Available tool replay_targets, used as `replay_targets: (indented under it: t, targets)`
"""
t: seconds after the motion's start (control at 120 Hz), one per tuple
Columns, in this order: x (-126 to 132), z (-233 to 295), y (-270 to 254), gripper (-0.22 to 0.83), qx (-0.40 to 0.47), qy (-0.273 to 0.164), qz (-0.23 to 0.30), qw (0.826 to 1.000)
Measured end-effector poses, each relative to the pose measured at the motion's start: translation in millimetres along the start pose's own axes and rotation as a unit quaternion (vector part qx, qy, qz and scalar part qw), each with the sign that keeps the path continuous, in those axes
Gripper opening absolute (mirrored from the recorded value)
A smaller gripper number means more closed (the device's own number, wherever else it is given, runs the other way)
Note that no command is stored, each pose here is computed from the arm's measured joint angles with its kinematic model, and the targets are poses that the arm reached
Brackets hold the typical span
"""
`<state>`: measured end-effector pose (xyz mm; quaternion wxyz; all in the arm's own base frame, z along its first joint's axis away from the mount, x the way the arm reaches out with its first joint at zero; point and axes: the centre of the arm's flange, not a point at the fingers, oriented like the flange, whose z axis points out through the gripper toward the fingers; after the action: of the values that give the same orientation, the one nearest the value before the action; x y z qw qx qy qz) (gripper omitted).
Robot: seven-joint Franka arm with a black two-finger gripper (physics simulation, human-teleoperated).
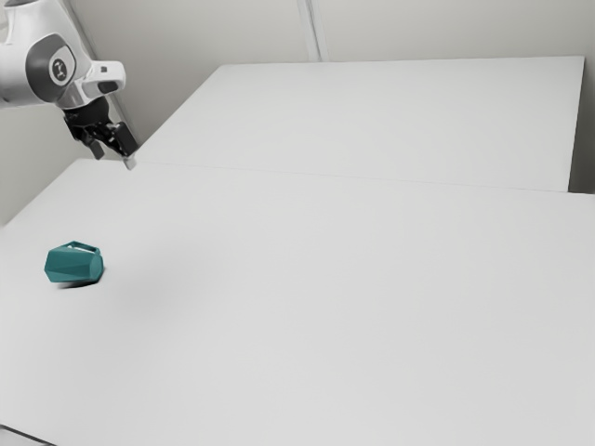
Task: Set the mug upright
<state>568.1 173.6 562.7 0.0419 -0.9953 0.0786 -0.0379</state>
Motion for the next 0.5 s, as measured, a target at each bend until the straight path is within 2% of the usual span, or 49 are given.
replay_targets:
  t: [0.225, 0.5]
  targets:
    - [-12, 6, -24, 0.61, -0.012, 0.001, -0.021, 1.000]
    - [-78, 54, -136, 0.62, -0.069, -0.003, -0.121, 0.990]
